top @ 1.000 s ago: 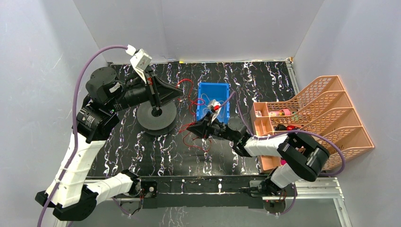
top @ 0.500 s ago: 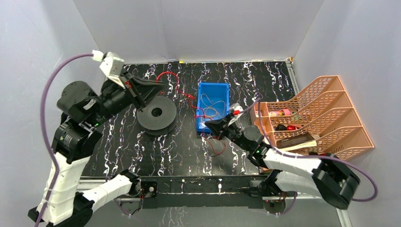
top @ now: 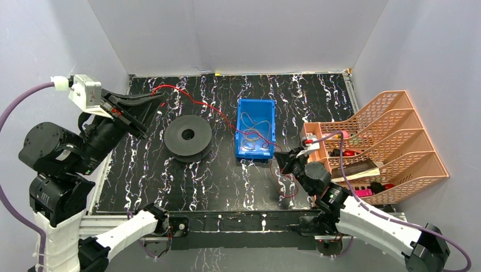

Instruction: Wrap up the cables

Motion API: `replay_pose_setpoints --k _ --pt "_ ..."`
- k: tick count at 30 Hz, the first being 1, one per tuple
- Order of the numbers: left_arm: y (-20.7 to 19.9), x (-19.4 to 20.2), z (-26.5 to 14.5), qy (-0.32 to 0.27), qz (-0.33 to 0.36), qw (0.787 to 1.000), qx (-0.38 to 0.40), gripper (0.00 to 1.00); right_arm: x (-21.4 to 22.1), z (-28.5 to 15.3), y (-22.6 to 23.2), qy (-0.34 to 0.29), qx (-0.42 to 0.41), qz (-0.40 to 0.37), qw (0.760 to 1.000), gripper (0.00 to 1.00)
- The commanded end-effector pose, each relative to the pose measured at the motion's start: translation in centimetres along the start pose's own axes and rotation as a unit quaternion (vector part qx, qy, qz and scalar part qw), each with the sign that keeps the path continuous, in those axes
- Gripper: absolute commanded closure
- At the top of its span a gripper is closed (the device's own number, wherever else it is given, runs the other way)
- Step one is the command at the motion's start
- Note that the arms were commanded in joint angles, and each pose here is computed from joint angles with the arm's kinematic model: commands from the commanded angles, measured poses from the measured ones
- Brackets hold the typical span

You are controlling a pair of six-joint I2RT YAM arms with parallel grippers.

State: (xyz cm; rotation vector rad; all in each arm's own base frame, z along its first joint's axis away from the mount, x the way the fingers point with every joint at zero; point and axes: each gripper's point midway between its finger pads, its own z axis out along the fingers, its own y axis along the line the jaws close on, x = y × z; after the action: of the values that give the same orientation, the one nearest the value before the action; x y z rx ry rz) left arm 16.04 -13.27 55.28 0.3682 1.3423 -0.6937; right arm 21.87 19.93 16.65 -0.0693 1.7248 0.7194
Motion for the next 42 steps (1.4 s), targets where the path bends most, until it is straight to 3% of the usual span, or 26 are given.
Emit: replay_pose_setpoints --k 1,9,17,18,25,27,32,42 --pt "0.7 -1.7 -1.1 -0.021 0.023 0.999 -0.024 1.00 3.3 -1.2 -3.0 0.054 0.066 0.026 0.996 1.00" --pt "0.6 -4.7 -3.3 -0.061 0.037 0.997 -0.037 1.00 7.6 -2.6 -4.0 0.137 0.092 0.058 0.985 1.00" --pt "-0.8 -8.0 -5.4 -0.104 0.042 0.994 -0.017 1.00 8.6 -2.2 -4.3 0.171 0.119 0.055 0.977 1.00" --pt "-0.9 -8.3 -5.6 -0.108 0.042 0.993 -0.015 1.00 8.6 -2.1 -4.2 0.175 0.122 0.055 0.975 0.97" --pt "-1.9 -7.8 -5.5 -0.100 0.029 0.994 0.013 1.00 7.9 -1.1 -2.1 0.191 0.086 0.047 0.977 0.47" --pt "-2.0 -6.8 -4.8 -0.084 0.024 0.996 0.021 1.00 6.4 -0.7 -0.8 0.182 0.066 0.040 0.980 0.37" --pt "-2.5 -4.0 -2.9 -0.022 0.015 0.999 0.045 1.00 2.9 -0.4 2.0 0.165 0.006 0.004 0.986 0.28" --pt "-2.7 -1.3 -1.0 0.027 -0.001 0.998 0.064 1.00 -3.7 -2.1 8.3 0.127 -0.143 -0.066 0.979 0.16"
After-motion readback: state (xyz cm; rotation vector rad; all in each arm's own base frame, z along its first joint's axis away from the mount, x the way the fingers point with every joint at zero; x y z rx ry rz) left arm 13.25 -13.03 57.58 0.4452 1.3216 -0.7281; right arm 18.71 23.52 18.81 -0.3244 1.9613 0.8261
